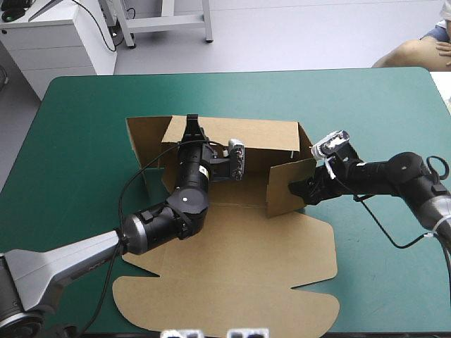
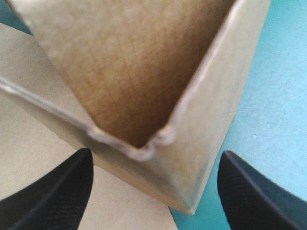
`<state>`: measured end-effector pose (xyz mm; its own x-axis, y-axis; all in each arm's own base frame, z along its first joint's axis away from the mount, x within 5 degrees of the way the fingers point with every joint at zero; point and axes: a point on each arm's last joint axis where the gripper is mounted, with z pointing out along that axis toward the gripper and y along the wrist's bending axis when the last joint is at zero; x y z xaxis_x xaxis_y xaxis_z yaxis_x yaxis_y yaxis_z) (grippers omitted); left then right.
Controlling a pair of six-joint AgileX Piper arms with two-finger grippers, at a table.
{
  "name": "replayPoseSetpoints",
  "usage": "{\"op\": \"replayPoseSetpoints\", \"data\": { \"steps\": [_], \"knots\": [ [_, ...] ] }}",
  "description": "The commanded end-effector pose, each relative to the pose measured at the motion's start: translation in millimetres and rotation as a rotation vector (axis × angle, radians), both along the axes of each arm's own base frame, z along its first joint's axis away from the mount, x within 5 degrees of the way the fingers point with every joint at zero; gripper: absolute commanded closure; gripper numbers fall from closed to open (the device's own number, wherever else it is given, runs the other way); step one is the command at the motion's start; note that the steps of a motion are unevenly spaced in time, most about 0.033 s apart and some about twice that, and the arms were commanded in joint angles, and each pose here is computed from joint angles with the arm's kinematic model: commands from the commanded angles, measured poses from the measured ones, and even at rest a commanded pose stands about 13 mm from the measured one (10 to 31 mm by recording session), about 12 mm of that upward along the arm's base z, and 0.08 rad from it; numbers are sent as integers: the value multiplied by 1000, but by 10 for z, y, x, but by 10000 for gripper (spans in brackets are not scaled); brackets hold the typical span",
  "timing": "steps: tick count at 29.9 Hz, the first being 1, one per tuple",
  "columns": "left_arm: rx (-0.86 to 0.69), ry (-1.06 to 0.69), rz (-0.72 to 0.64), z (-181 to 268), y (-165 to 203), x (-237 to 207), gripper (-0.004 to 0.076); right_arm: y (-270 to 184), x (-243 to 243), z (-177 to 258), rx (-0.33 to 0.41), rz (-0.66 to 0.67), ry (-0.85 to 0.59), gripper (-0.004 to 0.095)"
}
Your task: Fold the box
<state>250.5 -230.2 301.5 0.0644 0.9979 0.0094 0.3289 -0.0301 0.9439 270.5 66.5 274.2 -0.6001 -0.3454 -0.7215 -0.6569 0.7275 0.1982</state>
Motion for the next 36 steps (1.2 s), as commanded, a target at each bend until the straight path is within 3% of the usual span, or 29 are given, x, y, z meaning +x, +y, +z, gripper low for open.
{"op": "replayPoseSetpoints", "data": {
  "steps": [1,7,11,17,22,25,29,36],
  "knots": [
    [-42,-76,-23,247,20,-42,732,143,-87,103,49,-41,-63,253],
    [-44,-74,-26,245,16,-43,732,411,-194,-8,19,-128,-178,307],
    [-44,-74,-26,245,16,-43,732,560,-278,60,42,-187,-258,307],
    [-44,-74,-26,245,16,-43,732,588,-269,76,75,-354,-334,307],
    [-46,-73,-31,244,12,-44,732,559,-218,56,52,-413,-379,323],
    [-46,-72,-33,244,10,-44,732,571,-192,7,41,-413,-367,467],
    [-46,-72,-33,244,10,-44,732,575,-176,-19,27,-411,-367,933],
    [-67,-63,-78,239,-34,-51,727,556,-163,-6,22,-431,-387,913]
  ]
}}
